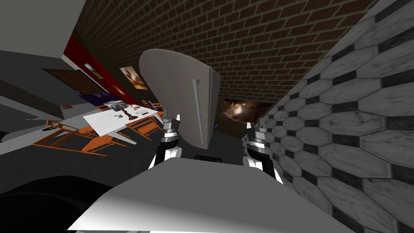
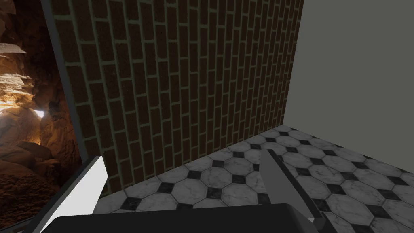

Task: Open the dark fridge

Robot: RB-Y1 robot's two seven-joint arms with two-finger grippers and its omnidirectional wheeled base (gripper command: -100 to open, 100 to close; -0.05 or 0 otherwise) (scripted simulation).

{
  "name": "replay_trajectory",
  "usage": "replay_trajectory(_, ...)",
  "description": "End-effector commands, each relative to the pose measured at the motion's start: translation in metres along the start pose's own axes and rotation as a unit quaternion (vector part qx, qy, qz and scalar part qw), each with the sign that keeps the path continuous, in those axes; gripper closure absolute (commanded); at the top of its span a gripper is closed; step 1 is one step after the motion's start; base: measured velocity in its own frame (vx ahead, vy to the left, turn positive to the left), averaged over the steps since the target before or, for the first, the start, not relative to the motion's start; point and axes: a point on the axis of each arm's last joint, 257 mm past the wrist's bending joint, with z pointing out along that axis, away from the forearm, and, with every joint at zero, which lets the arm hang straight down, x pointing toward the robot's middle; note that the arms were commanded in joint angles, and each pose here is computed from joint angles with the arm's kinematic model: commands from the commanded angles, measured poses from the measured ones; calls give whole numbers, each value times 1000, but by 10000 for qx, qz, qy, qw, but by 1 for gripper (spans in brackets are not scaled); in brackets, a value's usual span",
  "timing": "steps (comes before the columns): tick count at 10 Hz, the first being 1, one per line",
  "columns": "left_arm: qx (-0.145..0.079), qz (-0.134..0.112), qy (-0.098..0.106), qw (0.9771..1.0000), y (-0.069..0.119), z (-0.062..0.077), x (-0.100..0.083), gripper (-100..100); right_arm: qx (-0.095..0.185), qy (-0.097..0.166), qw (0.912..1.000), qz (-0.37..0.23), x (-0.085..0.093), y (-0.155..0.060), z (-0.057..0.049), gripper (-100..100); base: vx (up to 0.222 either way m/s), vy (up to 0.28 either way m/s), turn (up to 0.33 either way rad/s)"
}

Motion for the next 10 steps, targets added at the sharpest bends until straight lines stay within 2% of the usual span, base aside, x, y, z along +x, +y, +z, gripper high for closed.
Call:
replay_trajectory(1, 0, 0, 0, 10000, 0, 0, 0, 0, 0, 0, 10000, 0, 0, 0, 0, 0, 0, 0, 0)
replay_trajectory(9, 2, 0, 0, 10000, 0, 0, 0, 0, -2, 0, 10000, 0, 0, 0, 0, 0, 0, 0, 0)
replay_trajectory(10, -55, 24, 194, 9998, 7, 3, 5, -100, -2, 0, 10000, 0, 0, 0, 0, 0, -8, -6, -6)
